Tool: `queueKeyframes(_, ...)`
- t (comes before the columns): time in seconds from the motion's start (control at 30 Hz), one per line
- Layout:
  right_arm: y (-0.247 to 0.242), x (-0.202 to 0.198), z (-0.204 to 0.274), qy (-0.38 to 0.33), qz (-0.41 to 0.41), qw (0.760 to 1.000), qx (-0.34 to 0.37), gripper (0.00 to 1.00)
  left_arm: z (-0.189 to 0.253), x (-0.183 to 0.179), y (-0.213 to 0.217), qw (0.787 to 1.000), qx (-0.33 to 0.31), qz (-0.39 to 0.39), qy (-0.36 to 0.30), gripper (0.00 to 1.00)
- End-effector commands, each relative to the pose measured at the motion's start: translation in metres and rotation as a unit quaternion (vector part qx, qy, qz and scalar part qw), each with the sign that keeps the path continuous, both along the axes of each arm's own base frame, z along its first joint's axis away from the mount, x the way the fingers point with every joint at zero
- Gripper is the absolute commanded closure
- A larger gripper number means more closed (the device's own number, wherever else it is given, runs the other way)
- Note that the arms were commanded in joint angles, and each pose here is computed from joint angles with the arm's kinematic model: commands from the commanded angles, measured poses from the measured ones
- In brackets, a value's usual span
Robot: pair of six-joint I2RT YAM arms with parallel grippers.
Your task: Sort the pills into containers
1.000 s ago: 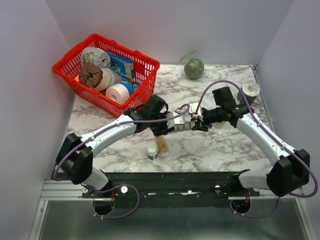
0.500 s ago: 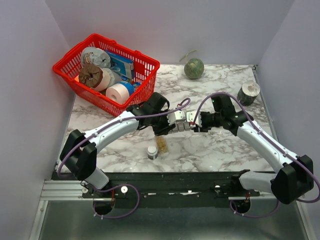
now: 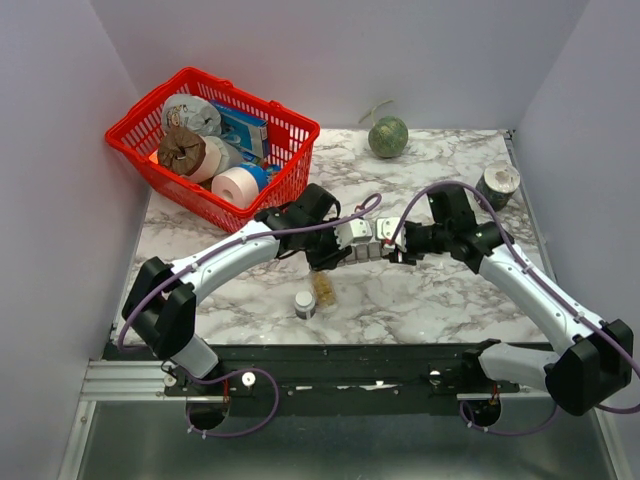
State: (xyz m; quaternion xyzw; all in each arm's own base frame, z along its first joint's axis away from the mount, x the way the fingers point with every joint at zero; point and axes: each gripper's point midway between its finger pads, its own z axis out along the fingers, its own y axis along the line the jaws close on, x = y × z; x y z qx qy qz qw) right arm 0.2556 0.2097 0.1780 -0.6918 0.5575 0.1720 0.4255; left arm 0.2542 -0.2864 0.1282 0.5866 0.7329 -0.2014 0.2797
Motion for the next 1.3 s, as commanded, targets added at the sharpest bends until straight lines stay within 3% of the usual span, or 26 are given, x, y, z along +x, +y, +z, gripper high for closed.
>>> queueKeyframes(0.0, 0.011, -0.047, 0.003, 0.107, 0.044, 0.993, 0.031, 0.44, 0.015, 0.032, 0.009, 0.996, -0.001, 0.072, -0.049, 1.00)
queueKeyframes(0.13, 0.013, -0.059, 0.006, 0.130, 0.056, 0.989, 0.047, 0.37, 0.013, 0.032, 0.009, 0.996, 0.000, 0.073, -0.050, 1.00)
queueKeyframes(0.43, 0.014, -0.066, 0.009, 0.157, 0.052, 0.985, 0.051, 0.37, 0.019, 0.033, 0.009, 0.996, -0.006, 0.072, -0.058, 1.00)
queueKeyframes(0.63, 0.019, -0.051, 0.049, 0.151, 0.014, 0.985, 0.086, 0.32, 0.021, 0.032, 0.009, 0.995, -0.013, 0.078, -0.059, 1.00)
queueKeyframes(0.7, 0.023, -0.042, 0.056, 0.174, -0.024, 0.979, 0.107, 0.32, 0.025, 0.036, 0.009, 0.992, -0.026, 0.112, -0.055, 1.00)
queueKeyframes(0.87, 0.020, -0.012, 0.062, 0.229, -0.171, 0.944, 0.167, 0.28, 0.039, 0.061, 0.002, 0.961, -0.089, 0.258, -0.037, 1.00)
queueKeyframes(1.03, -0.012, 0.020, 0.075, 0.213, -0.283, 0.913, 0.204, 0.26, 0.016, 0.075, -0.008, 0.906, -0.114, 0.405, 0.050, 1.00)
queueKeyframes(1.13, -0.036, 0.035, 0.079, 0.208, -0.328, 0.891, 0.233, 0.26, -0.004, 0.077, -0.017, 0.879, -0.103, 0.453, 0.103, 1.00)
queueKeyframes(1.27, -0.049, 0.038, 0.073, 0.211, -0.347, 0.878, 0.253, 0.26, -0.023, 0.074, -0.034, 0.872, -0.085, 0.465, 0.126, 1.00)
